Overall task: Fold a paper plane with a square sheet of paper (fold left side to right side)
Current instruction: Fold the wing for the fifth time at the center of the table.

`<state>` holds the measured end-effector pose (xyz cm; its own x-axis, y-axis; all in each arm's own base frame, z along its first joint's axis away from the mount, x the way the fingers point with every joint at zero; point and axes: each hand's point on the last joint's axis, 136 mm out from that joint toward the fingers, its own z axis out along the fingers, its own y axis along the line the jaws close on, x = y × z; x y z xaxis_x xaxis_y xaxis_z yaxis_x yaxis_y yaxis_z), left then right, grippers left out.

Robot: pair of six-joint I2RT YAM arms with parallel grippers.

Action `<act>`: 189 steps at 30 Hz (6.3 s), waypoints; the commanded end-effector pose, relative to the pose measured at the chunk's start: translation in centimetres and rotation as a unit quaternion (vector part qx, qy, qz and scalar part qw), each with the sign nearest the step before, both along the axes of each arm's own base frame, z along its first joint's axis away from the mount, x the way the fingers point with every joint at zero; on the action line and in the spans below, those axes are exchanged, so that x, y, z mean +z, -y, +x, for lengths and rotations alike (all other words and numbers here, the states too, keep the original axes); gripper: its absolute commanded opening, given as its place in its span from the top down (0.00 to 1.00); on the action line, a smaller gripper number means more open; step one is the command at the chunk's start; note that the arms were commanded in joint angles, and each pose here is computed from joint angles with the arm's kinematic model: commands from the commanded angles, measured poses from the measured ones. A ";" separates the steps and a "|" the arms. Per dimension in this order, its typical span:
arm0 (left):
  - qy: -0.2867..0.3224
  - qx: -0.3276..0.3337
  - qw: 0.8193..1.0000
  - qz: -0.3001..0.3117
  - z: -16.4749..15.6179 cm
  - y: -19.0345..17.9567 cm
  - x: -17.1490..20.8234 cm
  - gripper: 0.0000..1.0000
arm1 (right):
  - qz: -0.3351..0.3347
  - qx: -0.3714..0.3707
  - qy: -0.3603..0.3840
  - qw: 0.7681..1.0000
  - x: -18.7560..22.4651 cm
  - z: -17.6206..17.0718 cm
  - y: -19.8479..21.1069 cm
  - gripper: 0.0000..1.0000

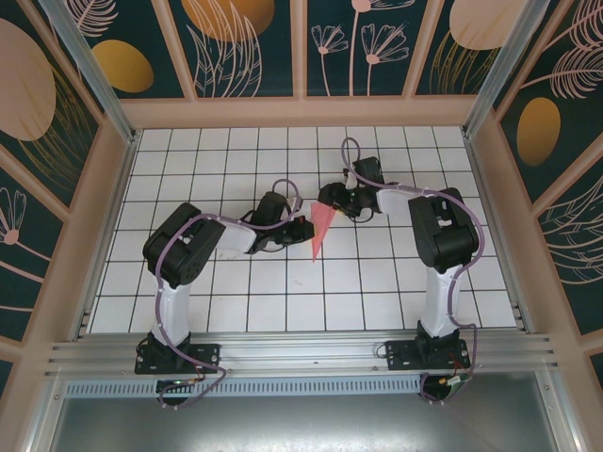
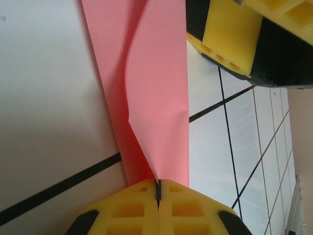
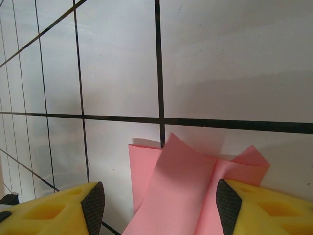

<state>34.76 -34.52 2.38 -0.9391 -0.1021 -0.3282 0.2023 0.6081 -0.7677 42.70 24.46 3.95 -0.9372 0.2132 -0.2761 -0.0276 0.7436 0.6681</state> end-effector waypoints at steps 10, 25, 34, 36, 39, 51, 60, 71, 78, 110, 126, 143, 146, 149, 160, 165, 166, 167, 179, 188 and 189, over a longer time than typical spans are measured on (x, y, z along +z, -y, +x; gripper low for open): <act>0.024 -0.003 0.999 0.021 1.2 0.0 0.4 0.97 | -0.044 0.010 -0.044 0.998 -3.3 -1.6 0.6 0.35; -0.008 -0.013 1.000 0.024 0.4 0.1 -1.4 0.97 | -0.012 0.021 0.021 0.999 0.8 0.1 -0.3 0.35; -0.011 -0.014 1.000 0.025 0.5 0.2 -1.6 0.97 | -0.024 -0.004 0.067 0.997 4.8 0.5 1.3 0.34; -0.012 -0.014 1.000 0.025 0.5 0.2 -1.7 0.97 | -0.036 -0.012 0.066 0.997 4.9 0.2 2.0 0.34; -0.013 -0.014 0.999 0.026 0.5 0.2 -1.8 0.97 | -0.026 -0.009 0.064 0.998 5.0 -0.5 1.9 0.45; -0.014 -0.014 0.999 0.030 0.5 0.1 -1.9 0.97 | 0.000 0.037 -0.002 0.999 0.9 -3.3 -1.6 1.00; -0.016 -0.014 0.999 0.034 0.5 0.0 -2.1 0.97 | -0.036 0.036 -0.029 0.998 -1.5 -3.7 -0.9 1.00; -0.023 -0.016 0.999 0.033 0.3 0.1 -2.4 0.96 | -0.077 0.021 -0.052 0.995 -3.6 -4.4 0.7 1.00; 0.003 -0.007 0.999 0.034 0.7 -0.3 -0.1 0.89 | -0.103 0.024 -0.080 0.991 -5.7 -5.8 1.8 1.00; -0.049 -0.078 0.996 -0.011 -4.4 2.6 1.3 0.81 | -0.098 0.032 -0.080 0.991 -5.9 -6.4 1.8 1.00; -0.077 -0.055 0.995 0.025 -5.2 1.8 -1.7 0.81 | -0.080 0.039 -0.039 0.995 -3.3 -5.1 1.1 1.00; -0.117 -0.042 0.989 0.079 -6.8 0.4 -4.9 0.88 | 0.003 0.081 0.021 0.997 2.5 -7.7 -1.2 1.00; -0.118 -0.044 0.989 0.081 -7.0 0.4 -5.0 0.88 | 0.001 0.087 0.013 0.996 1.6 -7.9 -1.8 1.00; -0.120 -0.045 0.988 0.085 -7.1 0.3 -5.1 0.88 | 0.001 0.086 0.012 0.996 0.9 -7.3 -2.1 1.00; -0.121 -0.046 0.987 0.091 -7.2 0.1 -5.2 0.88 | -0.063 0.075 -0.002 0.995 -1.9 -5.7 -1.2 1.00; -0.121 -0.046 0.987 0.092 -7.3 0.1 -5.2 0.88 | -0.096 0.061 -0.015 0.993 -3.3 -5.3 0.0 1.00; -0.122 -0.046 0.987 0.092 -7.3 0.1 -5.3 0.88 | -0.099 0.059 -0.017 0.993 -3.4 -5.2 0.2 1.00; -0.122 -0.046 0.987 0.092 -7.3 0.1 -5.3 0.88 | -0.102 0.055 -0.017 0.993 -3.6 -5.0 0.6 1.00; -0.126 -0.049 0.987 0.092 -7.5 0.1 -5.5 0.88 | -0.124 0.029 0.008 0.992 -2.8 -1.5 2.5 1.00; -0.126 -0.050 0.987 0.089 -7.4 0.2 -5.5 0.88 | -0.128 0.005 0.017 0.992 -2.6 1.4 4.3 1.00; -0.125 -0.051 0.987 0.088 -7.4 0.2 -5.5 0.88 | -0.128 0.004 0.017 0.992 -2.6 1.7 4.5 1.00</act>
